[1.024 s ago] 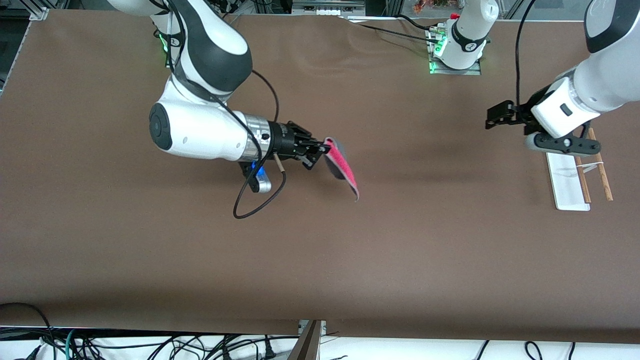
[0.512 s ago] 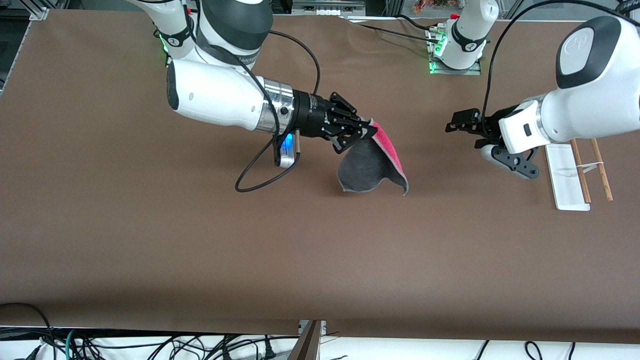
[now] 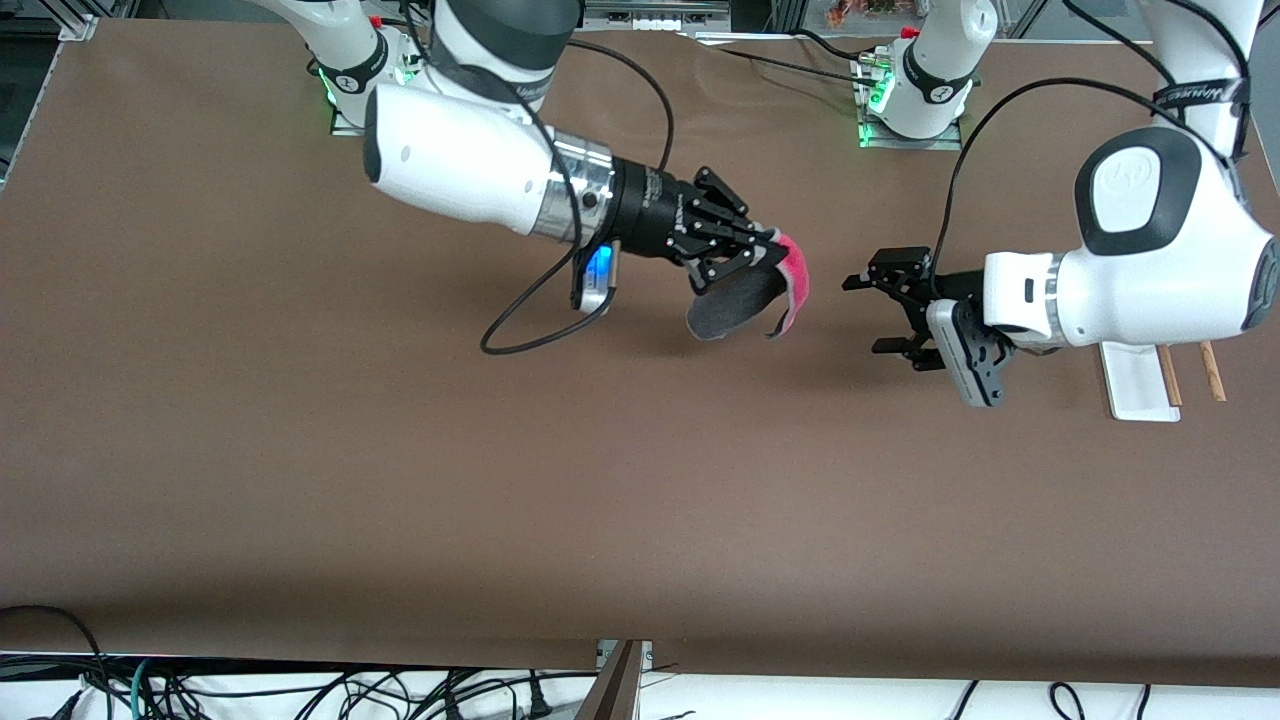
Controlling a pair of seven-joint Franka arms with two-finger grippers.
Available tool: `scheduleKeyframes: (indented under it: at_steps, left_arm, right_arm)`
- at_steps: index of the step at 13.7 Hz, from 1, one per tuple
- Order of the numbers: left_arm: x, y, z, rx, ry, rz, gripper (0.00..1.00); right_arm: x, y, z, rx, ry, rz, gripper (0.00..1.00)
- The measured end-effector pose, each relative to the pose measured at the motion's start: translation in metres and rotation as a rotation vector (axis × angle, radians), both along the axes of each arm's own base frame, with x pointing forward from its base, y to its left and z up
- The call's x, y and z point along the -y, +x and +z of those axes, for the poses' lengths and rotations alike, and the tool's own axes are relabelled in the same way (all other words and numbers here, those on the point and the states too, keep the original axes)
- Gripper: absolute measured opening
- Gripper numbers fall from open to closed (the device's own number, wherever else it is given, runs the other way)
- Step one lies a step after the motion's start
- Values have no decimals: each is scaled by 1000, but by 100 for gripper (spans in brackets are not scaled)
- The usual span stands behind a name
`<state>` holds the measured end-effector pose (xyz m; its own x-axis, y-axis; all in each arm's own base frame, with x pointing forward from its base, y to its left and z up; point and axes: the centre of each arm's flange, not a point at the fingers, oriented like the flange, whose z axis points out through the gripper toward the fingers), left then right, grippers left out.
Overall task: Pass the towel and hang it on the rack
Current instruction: 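Lift the towel with the right gripper toward the left gripper, then close the left gripper on the hanging towel below the right gripper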
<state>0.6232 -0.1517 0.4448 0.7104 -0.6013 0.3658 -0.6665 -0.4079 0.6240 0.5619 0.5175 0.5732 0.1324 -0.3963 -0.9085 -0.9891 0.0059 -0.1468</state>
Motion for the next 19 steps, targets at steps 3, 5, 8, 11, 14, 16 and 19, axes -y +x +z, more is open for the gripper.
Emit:
scheduleKeyframes:
  at_steps: [3, 5, 8, 11, 14, 16, 19]
  left_arm:
    - [7, 8, -32, 115, -152, -129, 100]
    - [9, 10, -43, 171, -212, -182, 100]
    - [12, 8, -43, 188, -257, -217, 100]
    - [12, 6, -34, 183, -293, -238, 100]
    - [0, 3, -18, 172, -373, -254, 100]
    - [-10, -1, -15, 160, -404, -279, 100]
    - [-15, -5, -20, 144, -423, -296, 100]
  right_arm:
    - [-22, -21, 11, 7, 49, -43, 2]
    - [-28, -26, 12, 10, 57, -55, 2]
    - [-26, -24, 13, 12, 60, -64, 2]
    - [-27, -25, 13, 15, 62, -69, 2]
    - [-29, -26, 13, 16, 64, -70, 2]
    - [-29, -26, 13, 16, 64, -70, 2]
    - [-29, -27, 13, 16, 64, -69, 2]
